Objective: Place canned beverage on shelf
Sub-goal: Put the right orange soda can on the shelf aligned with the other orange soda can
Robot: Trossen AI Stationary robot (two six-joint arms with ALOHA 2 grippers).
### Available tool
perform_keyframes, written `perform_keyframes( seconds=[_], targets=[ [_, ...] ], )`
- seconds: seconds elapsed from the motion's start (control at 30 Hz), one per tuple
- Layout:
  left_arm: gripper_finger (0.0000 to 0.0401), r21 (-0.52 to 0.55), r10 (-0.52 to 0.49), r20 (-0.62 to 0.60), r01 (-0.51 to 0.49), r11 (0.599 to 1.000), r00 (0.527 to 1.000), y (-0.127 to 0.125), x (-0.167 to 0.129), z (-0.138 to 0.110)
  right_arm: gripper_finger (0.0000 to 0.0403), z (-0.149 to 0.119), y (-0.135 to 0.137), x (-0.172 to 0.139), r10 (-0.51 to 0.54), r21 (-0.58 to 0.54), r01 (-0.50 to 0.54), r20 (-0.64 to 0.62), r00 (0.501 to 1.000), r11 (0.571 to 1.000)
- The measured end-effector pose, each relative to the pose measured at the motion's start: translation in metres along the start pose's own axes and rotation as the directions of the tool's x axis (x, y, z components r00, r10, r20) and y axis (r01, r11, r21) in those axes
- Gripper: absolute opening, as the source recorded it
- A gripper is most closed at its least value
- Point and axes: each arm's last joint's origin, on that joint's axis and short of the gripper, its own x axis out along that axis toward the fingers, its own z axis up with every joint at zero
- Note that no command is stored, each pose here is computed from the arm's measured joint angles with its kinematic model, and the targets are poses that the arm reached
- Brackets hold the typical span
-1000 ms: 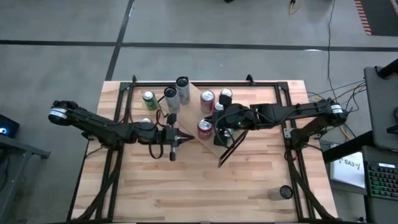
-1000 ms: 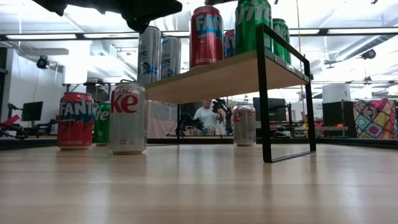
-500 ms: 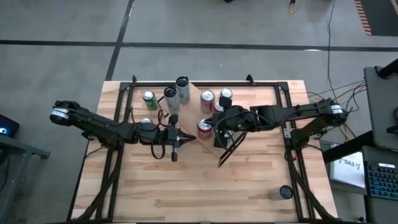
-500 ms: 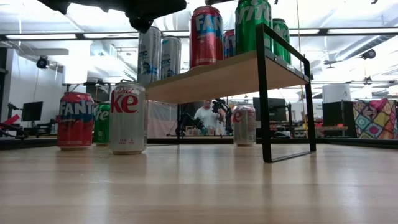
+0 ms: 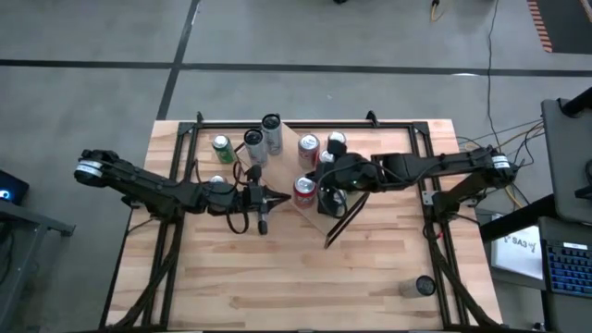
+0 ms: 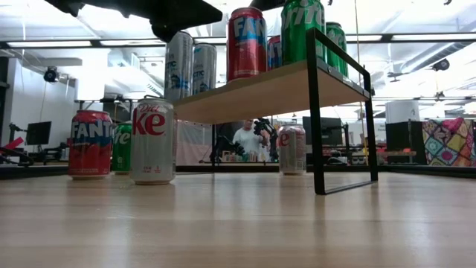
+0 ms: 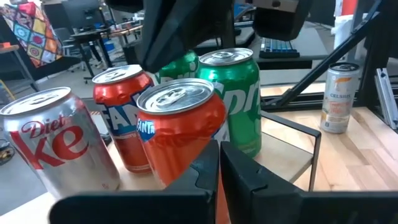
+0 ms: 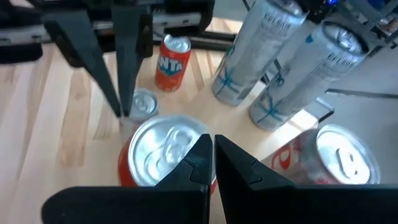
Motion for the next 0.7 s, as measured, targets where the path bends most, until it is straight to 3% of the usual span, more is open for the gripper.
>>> perform_keyframes(
  seconds=[0.37, 0.7],
  targets=[
    [0.0, 0.004, 0.009, 0.014, -0.009, 1.0, 1.0, -0.007, 0.017, -0.009, 0.0009, -0.008, 0.002, 0.001, 0.005, 0.031, -0.003, -0.062, 0.998, 1.0],
    [0.0, 0.032, 0.094, -0.01, -0.093, 0.995, 0.996, -0.012, 0.034, -0.011, 0.0009, -0.01, 0.006, -0.001, 0.009, 0.037, -0.007, -0.076, 0.997, 0.999]
  ],
)
